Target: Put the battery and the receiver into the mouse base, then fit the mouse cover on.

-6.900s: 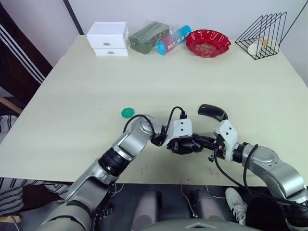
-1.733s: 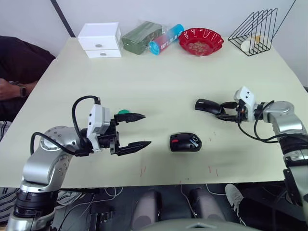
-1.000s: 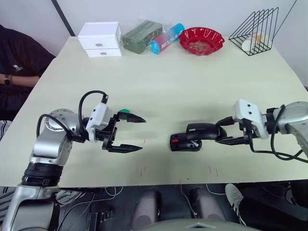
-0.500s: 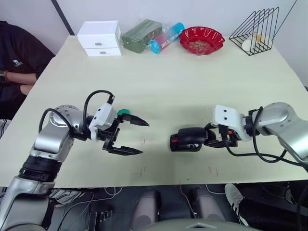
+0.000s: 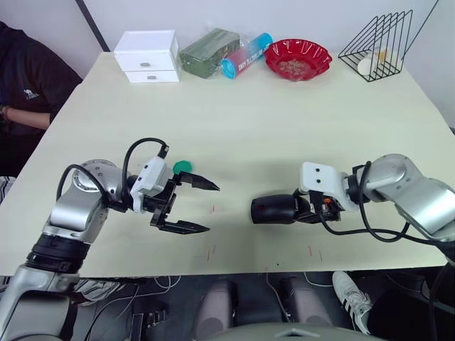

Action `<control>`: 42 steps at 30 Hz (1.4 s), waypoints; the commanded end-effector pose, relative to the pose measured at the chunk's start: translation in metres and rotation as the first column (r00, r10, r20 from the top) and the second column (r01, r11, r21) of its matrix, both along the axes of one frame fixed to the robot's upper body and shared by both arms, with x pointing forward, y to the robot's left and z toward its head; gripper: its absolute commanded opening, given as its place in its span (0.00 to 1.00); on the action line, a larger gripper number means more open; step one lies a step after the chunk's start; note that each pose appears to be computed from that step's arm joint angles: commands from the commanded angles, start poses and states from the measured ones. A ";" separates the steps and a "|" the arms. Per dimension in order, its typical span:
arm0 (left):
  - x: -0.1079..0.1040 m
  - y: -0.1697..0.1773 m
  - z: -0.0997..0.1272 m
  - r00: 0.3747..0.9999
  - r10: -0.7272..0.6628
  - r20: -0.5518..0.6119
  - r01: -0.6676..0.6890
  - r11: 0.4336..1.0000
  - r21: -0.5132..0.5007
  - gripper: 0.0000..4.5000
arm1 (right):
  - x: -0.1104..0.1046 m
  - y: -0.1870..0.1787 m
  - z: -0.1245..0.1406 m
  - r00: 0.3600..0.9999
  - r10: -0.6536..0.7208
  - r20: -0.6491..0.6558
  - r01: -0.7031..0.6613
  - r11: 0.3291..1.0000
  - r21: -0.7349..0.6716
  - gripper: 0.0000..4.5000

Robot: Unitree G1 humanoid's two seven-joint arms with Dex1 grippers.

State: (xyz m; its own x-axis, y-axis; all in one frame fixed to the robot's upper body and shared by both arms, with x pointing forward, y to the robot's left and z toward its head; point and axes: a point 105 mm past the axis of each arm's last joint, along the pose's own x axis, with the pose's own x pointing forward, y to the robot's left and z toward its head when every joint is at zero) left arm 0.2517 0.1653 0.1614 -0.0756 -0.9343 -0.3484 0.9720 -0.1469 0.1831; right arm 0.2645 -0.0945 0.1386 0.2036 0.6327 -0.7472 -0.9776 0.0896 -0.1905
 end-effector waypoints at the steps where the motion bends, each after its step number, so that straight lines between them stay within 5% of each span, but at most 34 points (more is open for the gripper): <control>1: -0.007 0.002 0.011 0.998 -0.047 0.033 0.047 0.999 0.003 1.00 | 0.006 0.002 0.004 0.999 -0.007 0.039 0.008 0.999 -0.035 0.62; 42: -0.009 0.001 0.007 0.999 -0.048 0.015 0.048 0.999 0.002 1.00 | 0.005 0.007 -0.006 0.999 -0.038 -0.030 0.034 0.992 -0.123 0.62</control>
